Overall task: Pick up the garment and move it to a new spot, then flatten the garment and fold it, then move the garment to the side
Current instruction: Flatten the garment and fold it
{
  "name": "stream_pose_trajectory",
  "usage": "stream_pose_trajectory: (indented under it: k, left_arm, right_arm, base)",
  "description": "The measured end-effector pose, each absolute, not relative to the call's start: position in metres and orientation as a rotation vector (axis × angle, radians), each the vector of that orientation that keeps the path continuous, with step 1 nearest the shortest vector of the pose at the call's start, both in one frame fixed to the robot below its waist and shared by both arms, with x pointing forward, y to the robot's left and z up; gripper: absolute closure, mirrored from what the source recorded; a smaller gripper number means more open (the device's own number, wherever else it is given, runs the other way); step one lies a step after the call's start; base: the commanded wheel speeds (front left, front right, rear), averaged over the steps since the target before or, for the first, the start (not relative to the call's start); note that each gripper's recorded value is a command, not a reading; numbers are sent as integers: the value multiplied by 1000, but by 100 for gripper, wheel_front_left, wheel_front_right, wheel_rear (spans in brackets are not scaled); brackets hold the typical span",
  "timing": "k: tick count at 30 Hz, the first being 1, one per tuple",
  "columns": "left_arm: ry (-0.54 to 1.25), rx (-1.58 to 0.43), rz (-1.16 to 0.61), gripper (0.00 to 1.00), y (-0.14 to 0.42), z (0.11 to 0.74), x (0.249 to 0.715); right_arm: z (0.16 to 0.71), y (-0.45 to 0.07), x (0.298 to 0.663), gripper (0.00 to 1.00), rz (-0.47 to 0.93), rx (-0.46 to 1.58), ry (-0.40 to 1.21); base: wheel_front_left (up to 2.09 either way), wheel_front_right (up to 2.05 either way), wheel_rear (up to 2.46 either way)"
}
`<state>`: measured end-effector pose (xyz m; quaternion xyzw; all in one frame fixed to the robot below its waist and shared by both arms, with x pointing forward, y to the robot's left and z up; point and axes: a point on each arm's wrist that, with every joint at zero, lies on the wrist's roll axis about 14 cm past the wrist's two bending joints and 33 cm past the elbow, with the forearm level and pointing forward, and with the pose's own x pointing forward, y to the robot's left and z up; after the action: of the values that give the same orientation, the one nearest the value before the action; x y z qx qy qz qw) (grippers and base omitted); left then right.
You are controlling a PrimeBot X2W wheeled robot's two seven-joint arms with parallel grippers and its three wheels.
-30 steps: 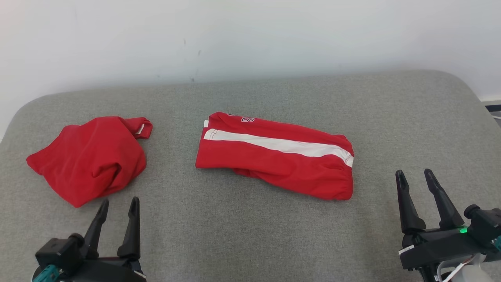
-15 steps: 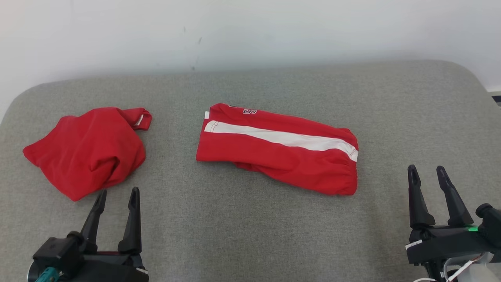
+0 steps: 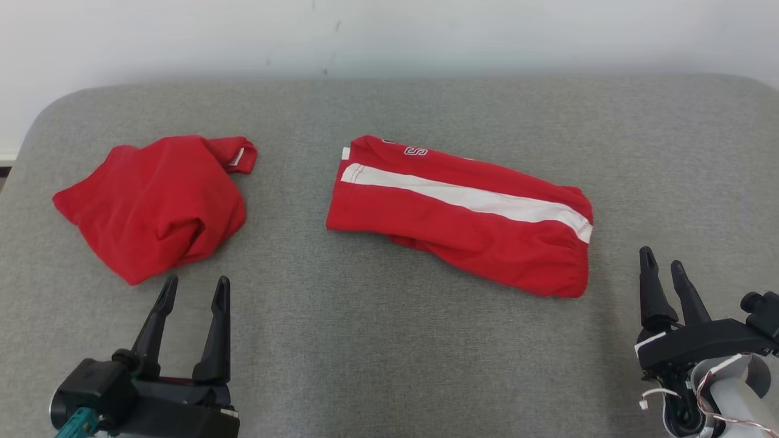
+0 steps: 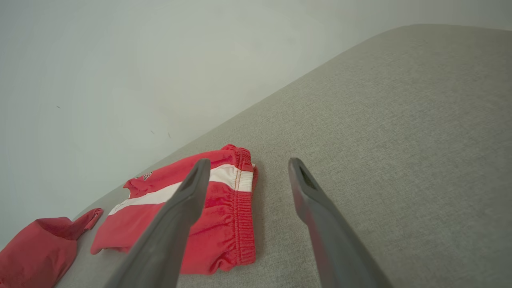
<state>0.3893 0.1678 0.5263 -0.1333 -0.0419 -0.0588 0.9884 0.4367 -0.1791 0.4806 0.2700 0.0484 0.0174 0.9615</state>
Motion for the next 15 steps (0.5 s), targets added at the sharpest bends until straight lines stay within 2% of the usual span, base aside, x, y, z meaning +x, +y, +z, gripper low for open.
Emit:
stream_pose_trajectory:
  k: [15]
  left_arm:
    - [-85,-254,-55,0,193,522,389]
  right_arm:
    - [424,-134,478,0,90,614,393]
  base:
    - [0,0,0]
